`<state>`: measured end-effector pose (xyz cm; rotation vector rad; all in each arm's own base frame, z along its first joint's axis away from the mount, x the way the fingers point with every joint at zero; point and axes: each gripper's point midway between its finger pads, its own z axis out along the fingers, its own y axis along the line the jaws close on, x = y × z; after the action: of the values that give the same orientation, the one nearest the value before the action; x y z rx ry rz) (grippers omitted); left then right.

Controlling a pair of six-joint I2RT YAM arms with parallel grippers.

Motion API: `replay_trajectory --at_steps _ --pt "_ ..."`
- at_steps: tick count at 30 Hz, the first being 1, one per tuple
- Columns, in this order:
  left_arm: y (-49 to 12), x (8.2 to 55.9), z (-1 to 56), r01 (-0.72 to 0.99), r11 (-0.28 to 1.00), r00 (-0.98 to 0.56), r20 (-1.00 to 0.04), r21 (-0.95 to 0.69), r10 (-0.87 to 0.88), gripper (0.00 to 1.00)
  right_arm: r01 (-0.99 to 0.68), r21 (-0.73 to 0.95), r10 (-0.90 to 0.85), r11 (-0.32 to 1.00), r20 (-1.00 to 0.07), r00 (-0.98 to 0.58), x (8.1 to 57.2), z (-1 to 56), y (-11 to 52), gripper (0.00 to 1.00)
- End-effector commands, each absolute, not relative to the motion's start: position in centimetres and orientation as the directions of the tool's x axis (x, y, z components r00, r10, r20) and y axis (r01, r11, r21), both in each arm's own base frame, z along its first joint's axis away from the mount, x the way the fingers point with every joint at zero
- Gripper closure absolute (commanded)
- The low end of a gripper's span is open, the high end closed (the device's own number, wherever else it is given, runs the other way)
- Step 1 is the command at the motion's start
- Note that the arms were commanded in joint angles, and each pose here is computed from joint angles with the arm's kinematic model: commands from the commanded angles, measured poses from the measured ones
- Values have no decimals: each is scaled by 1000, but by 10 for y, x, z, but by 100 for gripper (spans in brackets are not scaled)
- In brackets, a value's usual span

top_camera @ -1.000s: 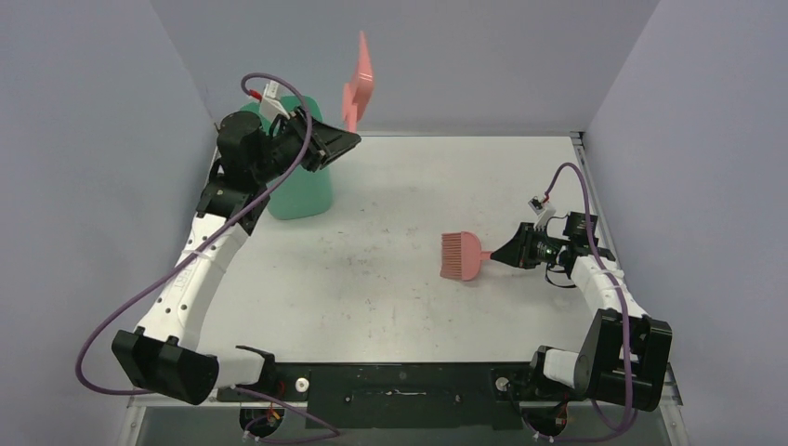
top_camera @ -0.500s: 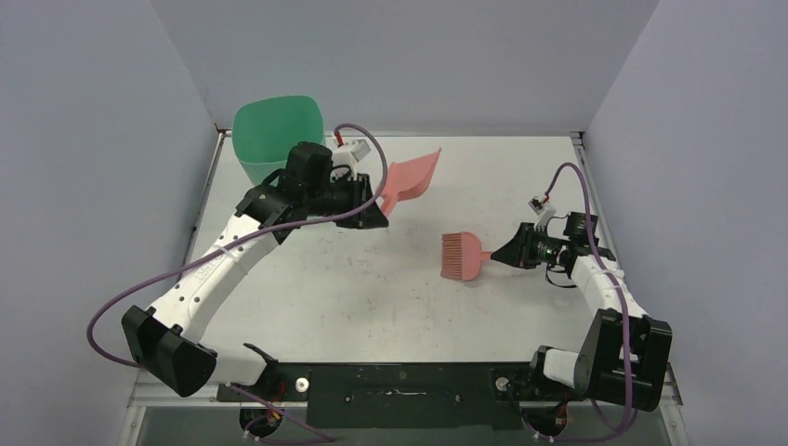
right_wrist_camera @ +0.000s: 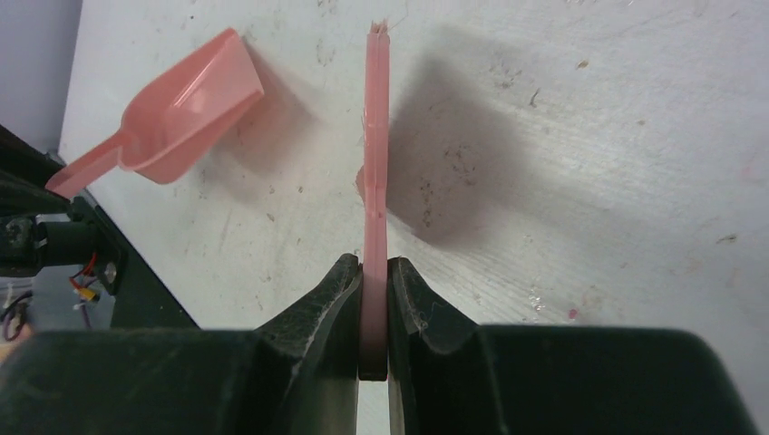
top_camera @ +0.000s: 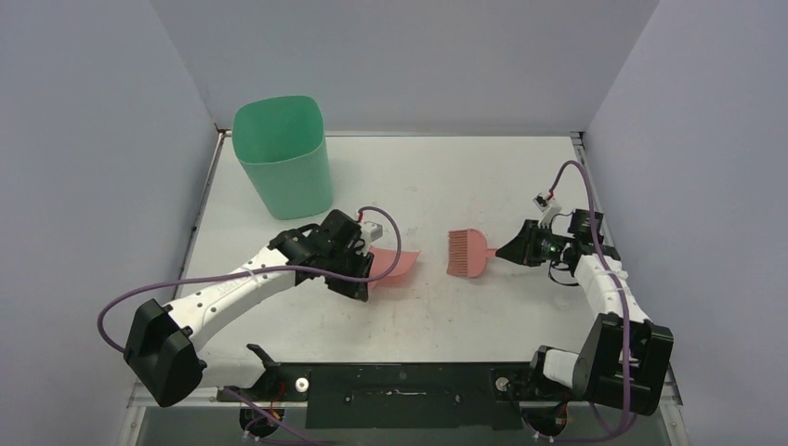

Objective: Sweep away the paper scraps from the table

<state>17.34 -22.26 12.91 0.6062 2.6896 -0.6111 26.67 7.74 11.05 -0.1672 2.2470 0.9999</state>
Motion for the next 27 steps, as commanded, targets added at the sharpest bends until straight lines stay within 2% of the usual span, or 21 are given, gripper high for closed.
replay_trajectory --at_steps 1,5,10,13,16,19,27 --pt "-234 185 128 473 834 -826 -473 -284 307 96 -448 430 60 784 -771 -634 293 160 58 95" --pt "-241 179 115 479 841 -825 -456 -253 333 93 -454 279 -74 846 -782 -619 296 175 44 95" --pt "-244 176 98 487 852 -818 -442 -193 367 90 -430 -80 -330 899 -768 -549 295 194 10 95" --pt "-247 177 94 491 854 -810 -452 -172 374 87 -295 -328 -438 897 -746 -502 298 214 -20 95" --pt "-251 177 91 496 850 -808 -454 -177 376 83 -153 -525 -529 837 -710 -464 296 236 -47 95" --pt "-257 179 87 500 847 -806 -457 -182 377 78 -153 -571 -561 806 -655 -506 294 224 -57 95" --pt "-265 187 86 504 849 -786 -491 -158 375 68 -414 -527 -668 742 -537 -515 283 153 -11 94"
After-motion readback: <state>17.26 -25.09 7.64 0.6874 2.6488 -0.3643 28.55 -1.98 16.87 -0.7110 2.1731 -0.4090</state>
